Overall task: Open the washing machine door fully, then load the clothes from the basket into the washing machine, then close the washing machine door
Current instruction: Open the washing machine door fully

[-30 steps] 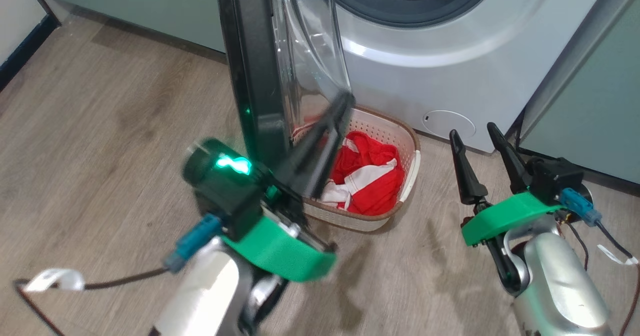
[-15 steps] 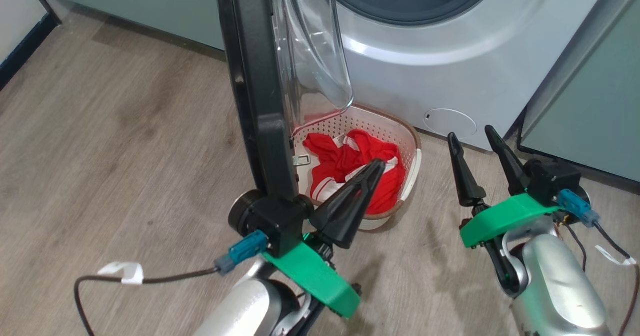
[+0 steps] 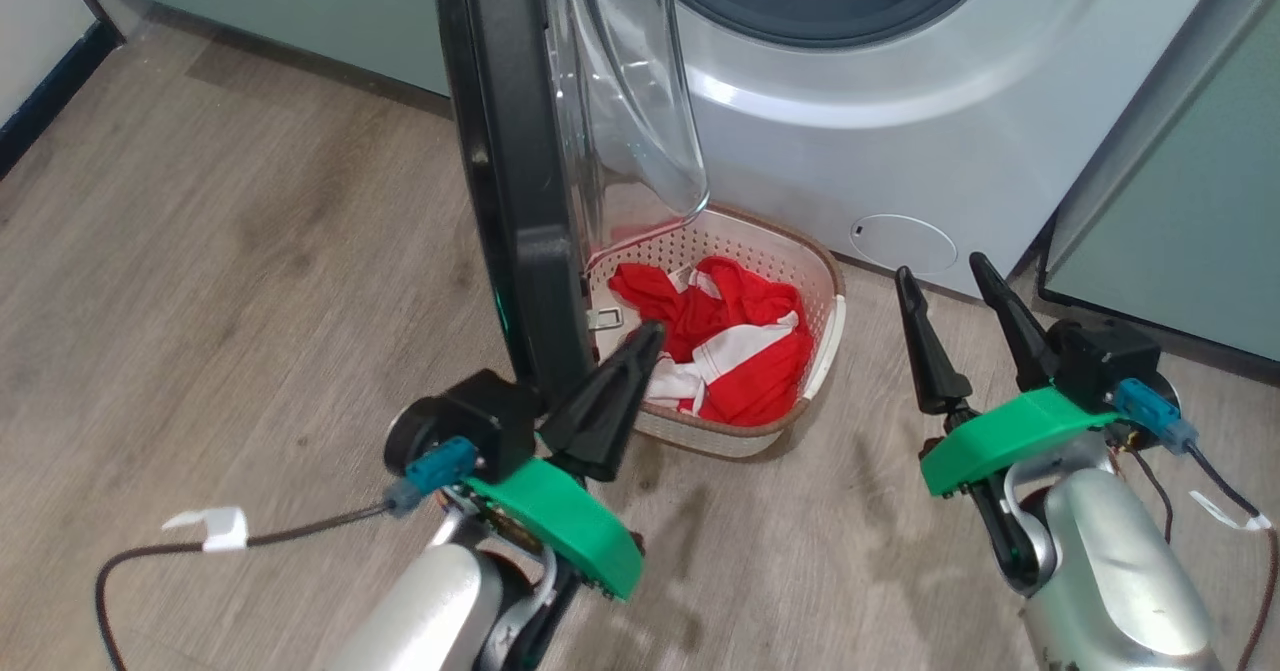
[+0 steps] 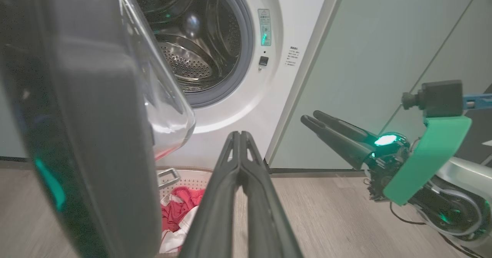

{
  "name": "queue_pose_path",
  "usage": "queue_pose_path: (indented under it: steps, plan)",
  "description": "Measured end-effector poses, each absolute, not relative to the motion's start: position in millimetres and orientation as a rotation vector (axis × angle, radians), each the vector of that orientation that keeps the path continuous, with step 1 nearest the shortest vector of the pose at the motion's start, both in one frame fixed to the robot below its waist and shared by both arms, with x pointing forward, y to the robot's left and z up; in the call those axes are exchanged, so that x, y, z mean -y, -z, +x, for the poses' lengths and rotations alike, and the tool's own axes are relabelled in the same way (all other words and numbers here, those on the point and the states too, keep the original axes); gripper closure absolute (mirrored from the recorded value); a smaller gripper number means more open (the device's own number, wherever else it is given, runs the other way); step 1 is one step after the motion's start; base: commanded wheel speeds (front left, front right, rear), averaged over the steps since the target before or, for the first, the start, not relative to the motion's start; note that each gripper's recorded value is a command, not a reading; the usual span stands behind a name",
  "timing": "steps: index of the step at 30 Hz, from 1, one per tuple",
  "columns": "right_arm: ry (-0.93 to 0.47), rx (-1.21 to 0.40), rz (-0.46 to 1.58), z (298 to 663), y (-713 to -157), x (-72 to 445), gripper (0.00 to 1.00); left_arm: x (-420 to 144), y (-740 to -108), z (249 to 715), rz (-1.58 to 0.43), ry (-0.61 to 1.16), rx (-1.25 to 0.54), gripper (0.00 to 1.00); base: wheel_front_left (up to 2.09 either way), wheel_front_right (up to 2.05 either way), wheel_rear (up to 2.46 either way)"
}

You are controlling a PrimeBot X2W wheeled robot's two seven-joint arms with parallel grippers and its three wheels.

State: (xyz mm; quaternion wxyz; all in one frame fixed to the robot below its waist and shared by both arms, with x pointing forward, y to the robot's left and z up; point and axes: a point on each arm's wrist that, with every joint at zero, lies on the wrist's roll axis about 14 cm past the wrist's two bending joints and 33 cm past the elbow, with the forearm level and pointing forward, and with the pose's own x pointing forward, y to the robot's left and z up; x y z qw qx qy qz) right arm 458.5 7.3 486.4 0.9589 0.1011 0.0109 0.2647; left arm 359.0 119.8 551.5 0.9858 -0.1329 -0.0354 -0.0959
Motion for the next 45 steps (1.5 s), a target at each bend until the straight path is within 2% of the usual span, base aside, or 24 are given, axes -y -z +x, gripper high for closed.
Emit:
queue_pose_path:
  steps: [24, 45]
  plan:
    - [-0.546, -0.051, 0.209, 460.1, -476.8, -12.7, 0.0, -165.8, -524.8, 360.4, -0.294, 0.023, 0.014, 1.0, 0.0, 0.0, 0.0]
    - [-0.574, -0.062, 0.212, 461.3, -475.5, -24.9, 0.0, -263.4, -514.4, 336.5, -0.31, -0.296, 0.044, 1.0, 0.0, 0.0, 0.0]
